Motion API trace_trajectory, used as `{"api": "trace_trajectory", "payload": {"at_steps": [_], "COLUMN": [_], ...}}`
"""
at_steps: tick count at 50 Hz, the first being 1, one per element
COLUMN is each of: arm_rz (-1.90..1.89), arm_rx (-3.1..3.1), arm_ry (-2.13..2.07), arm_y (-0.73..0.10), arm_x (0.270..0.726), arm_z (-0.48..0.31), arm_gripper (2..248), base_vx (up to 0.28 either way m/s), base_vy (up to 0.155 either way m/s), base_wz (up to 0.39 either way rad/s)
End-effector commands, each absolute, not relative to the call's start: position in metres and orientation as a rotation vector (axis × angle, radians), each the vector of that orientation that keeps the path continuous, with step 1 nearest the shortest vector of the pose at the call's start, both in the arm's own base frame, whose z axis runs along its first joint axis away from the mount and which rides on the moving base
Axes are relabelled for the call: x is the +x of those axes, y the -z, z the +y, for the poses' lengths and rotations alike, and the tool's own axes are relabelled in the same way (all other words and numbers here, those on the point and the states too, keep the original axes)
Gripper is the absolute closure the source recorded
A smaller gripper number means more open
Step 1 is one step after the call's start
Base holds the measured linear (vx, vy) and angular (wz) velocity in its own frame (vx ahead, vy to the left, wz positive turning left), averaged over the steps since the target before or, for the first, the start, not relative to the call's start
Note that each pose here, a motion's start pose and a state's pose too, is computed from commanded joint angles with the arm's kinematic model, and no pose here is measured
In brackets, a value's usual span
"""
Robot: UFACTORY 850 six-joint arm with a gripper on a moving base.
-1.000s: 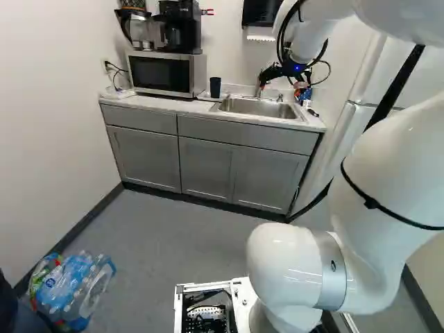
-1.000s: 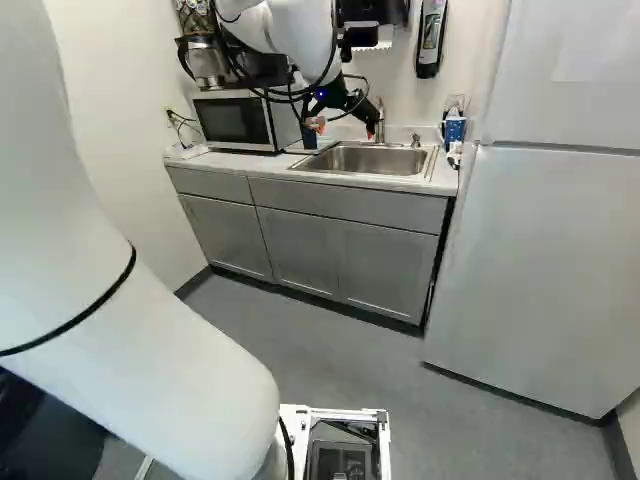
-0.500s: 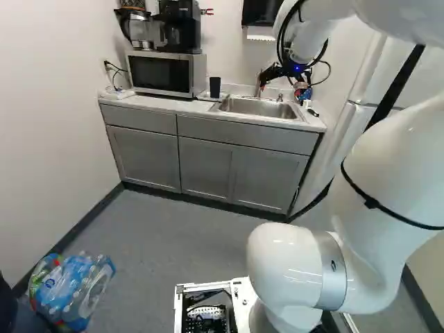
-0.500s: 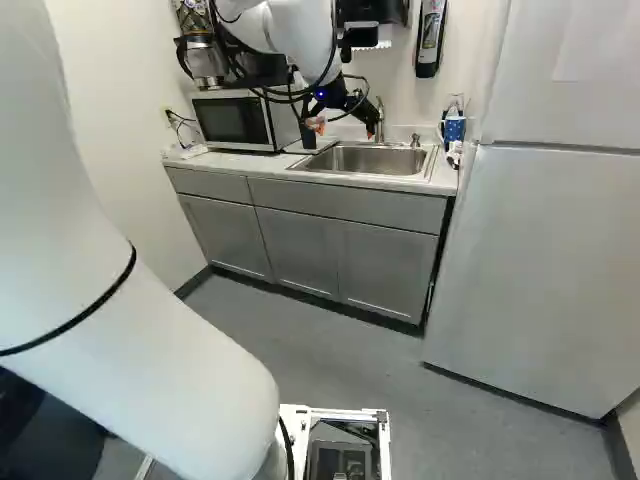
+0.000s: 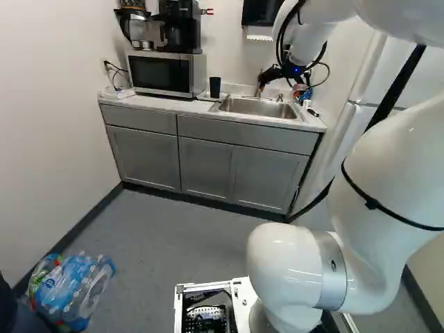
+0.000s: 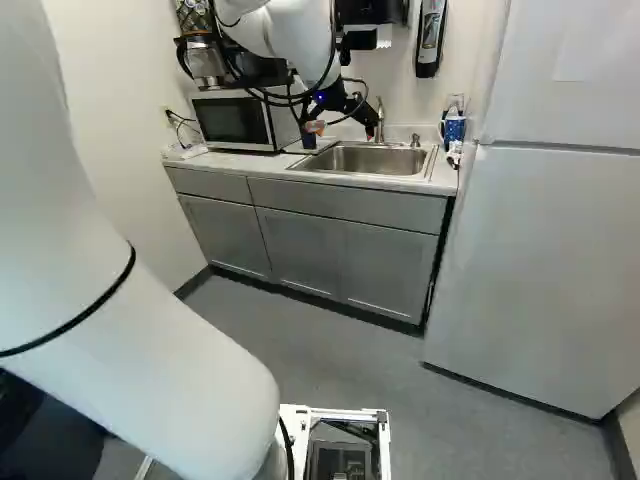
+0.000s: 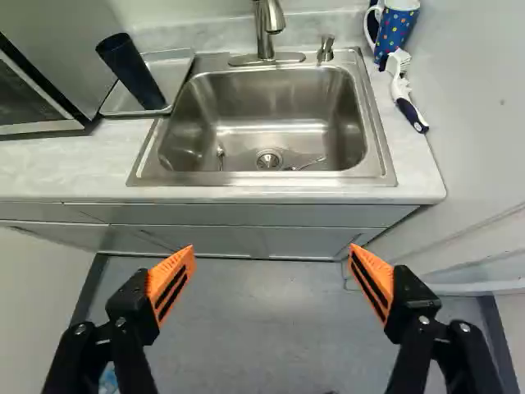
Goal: Rinse the cup and place it in the tray
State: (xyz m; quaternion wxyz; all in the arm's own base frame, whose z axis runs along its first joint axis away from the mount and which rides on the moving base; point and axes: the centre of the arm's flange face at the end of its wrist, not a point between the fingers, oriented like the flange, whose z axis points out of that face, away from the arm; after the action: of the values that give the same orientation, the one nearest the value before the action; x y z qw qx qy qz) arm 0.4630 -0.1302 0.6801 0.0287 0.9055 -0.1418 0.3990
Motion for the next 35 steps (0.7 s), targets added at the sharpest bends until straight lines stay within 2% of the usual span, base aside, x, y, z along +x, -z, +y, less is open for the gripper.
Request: {"api": "trace_trajectory", "payload": {"at_steps": [35], "arm_rz": [-0.390], "arm_rx": [2.760], "arm_ry": [-1.300], "arm_y": [-0.634], "arm_x": [0.457], "arm_z": [-0.113], "arm_gripper": [3], "base_vx": [0.000], "base_vy": [0.000], "base_wz": [0.000]}}
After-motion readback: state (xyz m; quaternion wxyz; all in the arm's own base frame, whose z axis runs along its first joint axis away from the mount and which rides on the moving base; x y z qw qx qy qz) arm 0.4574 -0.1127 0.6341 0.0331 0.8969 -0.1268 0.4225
